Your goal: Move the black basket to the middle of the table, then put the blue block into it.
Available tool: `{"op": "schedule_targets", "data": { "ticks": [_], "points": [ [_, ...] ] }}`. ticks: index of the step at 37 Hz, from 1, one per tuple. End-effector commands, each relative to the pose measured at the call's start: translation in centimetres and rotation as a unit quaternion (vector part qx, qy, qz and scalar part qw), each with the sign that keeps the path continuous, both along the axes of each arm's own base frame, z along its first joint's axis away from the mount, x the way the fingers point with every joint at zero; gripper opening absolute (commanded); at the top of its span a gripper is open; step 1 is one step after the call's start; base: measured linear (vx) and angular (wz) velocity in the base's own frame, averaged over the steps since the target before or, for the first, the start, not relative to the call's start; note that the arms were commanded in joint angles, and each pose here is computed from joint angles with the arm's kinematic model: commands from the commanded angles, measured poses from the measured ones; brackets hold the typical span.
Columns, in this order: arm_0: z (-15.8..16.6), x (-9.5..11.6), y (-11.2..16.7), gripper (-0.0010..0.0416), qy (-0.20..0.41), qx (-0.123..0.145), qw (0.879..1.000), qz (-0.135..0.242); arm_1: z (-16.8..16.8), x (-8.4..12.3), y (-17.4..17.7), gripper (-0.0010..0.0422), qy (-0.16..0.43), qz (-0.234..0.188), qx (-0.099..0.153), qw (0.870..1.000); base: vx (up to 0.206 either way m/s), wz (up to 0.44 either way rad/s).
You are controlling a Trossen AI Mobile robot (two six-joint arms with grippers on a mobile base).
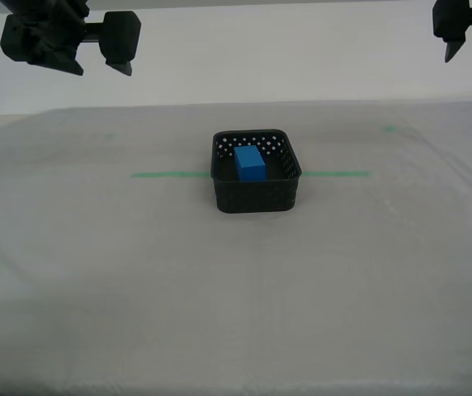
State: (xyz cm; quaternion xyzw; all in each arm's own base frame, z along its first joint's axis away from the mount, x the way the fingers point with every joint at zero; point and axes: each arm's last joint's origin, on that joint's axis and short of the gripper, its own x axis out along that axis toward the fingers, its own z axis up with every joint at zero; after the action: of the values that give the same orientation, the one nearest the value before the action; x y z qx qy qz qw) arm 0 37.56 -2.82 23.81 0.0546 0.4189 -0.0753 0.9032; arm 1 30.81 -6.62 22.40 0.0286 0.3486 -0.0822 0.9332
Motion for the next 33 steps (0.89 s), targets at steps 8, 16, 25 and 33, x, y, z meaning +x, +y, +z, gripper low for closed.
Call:
{"op": "schedule_targets", "data": {
  "ticks": [8, 16, 25, 33],
  "points": [
    [0.06, 0.01, 0.01, 0.0394, -0.002, -0.001, 1.0, 0.0, 0.06, 0.0, -0.03, 0.0396, -0.002, -0.002, 0.0, 1.0, 0.0, 0.0],
    [0.06, 0.01, 0.01, 0.0394, -0.002, -0.001, 1.0, 0.0, 0.05, 0.01, -0.02, 0.0396, -0.001, -0.002, 0.0, 1.0, 0.0, 0.0],
    [0.07, 0.02, 0.01, 0.0394, -0.002, -0.001, 1.0, 0.0, 0.06, 0.0, -0.03, 0.0396, -0.002, -0.002, 0.0, 1.0, 0.0, 0.0],
    [0.06, 0.01, 0.01, 0.0394, -0.002, -0.001, 1.0, 0.0, 0.06, 0.0, -0.03, 0.0396, -0.002, -0.002, 0.0, 1.0, 0.0, 0.0]
  ]
}}
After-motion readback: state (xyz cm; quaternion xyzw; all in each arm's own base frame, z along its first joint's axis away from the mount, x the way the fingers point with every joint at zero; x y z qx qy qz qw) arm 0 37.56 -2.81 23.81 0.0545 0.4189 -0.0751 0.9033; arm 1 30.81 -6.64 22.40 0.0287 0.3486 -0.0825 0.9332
